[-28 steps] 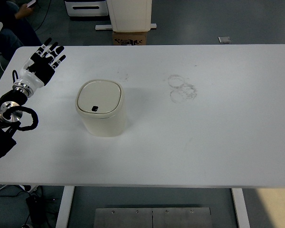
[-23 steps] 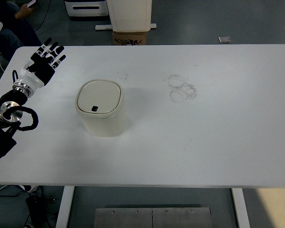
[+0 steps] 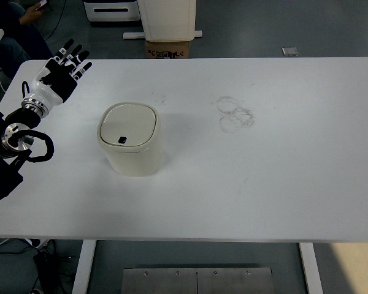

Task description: Open trash bin

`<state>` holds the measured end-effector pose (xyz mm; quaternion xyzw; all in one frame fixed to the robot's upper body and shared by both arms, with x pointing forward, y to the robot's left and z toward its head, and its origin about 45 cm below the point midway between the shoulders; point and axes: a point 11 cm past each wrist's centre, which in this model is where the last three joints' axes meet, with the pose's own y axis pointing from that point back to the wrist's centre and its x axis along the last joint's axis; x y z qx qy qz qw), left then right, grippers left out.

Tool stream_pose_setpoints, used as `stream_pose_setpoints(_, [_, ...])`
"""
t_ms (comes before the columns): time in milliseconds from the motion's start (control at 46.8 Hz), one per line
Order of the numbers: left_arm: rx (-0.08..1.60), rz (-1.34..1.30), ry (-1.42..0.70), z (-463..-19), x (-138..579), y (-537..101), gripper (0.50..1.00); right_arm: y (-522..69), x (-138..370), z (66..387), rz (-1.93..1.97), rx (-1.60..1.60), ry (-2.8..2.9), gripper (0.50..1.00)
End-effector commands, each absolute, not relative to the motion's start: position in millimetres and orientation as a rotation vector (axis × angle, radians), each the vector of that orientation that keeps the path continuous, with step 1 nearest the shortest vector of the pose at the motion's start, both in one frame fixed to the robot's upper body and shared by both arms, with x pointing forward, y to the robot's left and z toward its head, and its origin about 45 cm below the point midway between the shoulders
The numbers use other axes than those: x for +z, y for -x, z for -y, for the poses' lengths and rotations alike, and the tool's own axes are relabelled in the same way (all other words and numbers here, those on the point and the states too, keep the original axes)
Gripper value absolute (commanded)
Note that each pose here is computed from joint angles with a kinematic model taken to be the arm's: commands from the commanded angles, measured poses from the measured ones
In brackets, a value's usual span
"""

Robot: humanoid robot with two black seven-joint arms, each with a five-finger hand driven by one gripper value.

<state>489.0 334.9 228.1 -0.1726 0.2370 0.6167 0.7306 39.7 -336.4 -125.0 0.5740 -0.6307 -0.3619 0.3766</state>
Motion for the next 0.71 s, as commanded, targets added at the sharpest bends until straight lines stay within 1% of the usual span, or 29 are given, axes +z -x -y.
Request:
stream_pose_setpoints(0, [1.34, -0.523, 0.388, -329.5, 230.7, -489.9, 1.0, -39.7, -124.9, 336.6, 1.613, -0.924, -1.467, 0.991])
stream_pose_setpoints(256, [1.316, -0.518, 0.395, -318.9, 243.3, -492.9, 1.0, -39.7, -125.0, 336.4, 1.613, -0.925, -1.468, 0.991])
stream_pose_setpoints(449, [1.297, -0.537, 0.297, -318.6, 261.0, -486.7, 1.0, -38.8, -125.0, 336.4, 1.612, -0.927, -1.467, 0.991])
stream_pose_setpoints(620, [1.282, -0.472, 0.265, -331.5, 280.9, -483.1, 1.0, -39.7, -125.0, 336.4, 1.613, -0.925, -1.468, 0.991])
stream_pose_setpoints(684, [1.261, -0.444, 0.218, -331.8, 286.2, -480.3, 1.0, -39.7, -125.0, 336.4, 1.613, -0.925, -1.468, 0.991])
